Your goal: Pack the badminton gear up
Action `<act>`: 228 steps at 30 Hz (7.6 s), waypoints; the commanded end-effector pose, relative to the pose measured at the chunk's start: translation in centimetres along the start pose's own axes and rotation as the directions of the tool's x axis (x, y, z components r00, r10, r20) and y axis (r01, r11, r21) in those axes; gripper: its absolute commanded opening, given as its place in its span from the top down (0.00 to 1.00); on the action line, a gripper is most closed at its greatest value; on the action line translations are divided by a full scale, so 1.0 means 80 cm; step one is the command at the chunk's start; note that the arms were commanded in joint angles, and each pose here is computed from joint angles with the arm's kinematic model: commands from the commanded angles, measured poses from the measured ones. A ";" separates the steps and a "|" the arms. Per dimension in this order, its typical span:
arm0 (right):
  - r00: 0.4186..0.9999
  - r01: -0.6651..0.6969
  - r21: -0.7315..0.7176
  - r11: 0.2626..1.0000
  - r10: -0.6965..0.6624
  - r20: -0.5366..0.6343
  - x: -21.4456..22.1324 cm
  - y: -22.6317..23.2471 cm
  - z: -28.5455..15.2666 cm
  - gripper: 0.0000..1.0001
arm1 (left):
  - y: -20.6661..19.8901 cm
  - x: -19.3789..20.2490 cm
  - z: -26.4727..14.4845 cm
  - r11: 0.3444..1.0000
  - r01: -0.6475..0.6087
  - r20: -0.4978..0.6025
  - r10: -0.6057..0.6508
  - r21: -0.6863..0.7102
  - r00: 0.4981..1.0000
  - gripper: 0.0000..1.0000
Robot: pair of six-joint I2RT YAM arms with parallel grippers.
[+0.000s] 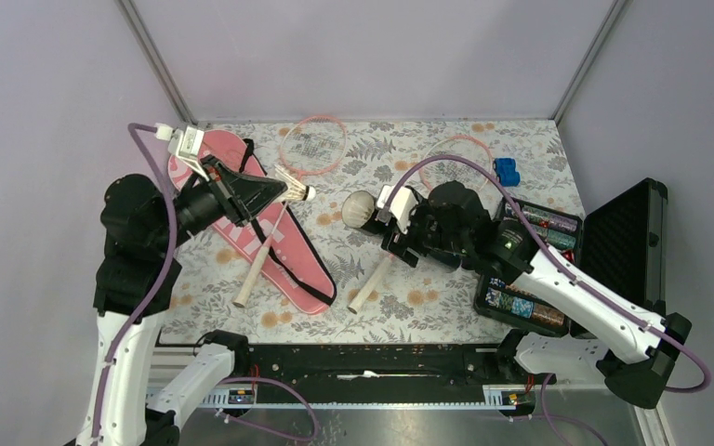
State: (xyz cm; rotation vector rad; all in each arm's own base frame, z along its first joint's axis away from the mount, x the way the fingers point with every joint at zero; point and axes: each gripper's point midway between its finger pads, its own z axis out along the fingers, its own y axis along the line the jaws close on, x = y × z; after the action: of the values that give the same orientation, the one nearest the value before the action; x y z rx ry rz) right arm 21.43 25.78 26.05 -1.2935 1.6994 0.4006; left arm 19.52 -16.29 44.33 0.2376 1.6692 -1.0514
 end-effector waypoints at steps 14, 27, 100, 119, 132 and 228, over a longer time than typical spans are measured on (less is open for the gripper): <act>0.987 0.081 0.075 0.994 -0.091 0.136 -0.091 -0.003 0.000 0.69 | -0.068 -0.003 -0.012 0.967 0.067 0.029 -0.076 0.244 0.997 1.00; 0.989 0.073 0.092 0.993 -0.085 0.124 -0.111 0.000 0.014 0.70 | -0.051 0.028 0.011 0.968 0.101 0.003 -0.105 0.229 0.994 1.00; 0.926 0.105 0.104 0.989 -0.136 0.353 -0.128 0.022 -0.047 0.69 | -0.052 0.103 0.056 0.992 0.040 -0.248 -0.010 0.119 0.969 0.30; 0.935 -0.238 0.229 0.944 0.158 0.319 -0.046 0.000 -0.077 0.70 | -0.010 0.036 0.018 0.989 -0.069 -0.019 0.067 -0.128 0.998 0.20; 0.829 -0.416 0.263 0.870 0.244 0.504 -0.053 -0.027 -0.165 0.69 | 0.113 0.130 0.153 0.894 -0.059 -0.188 -0.029 -0.444 0.982 0.30; 0.965 0.232 0.302 0.924 -0.257 0.045 -0.026 -0.022 -0.067 0.67 | -0.022 0.060 0.040 0.998 0.027 -0.191 -0.017 0.049 0.981 1.00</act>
State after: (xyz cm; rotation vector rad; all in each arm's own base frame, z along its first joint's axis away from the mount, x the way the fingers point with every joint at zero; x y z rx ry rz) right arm 20.33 21.68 29.46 -1.2141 1.5069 0.0471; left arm 21.04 -20.84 38.18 0.2919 1.9128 -1.0200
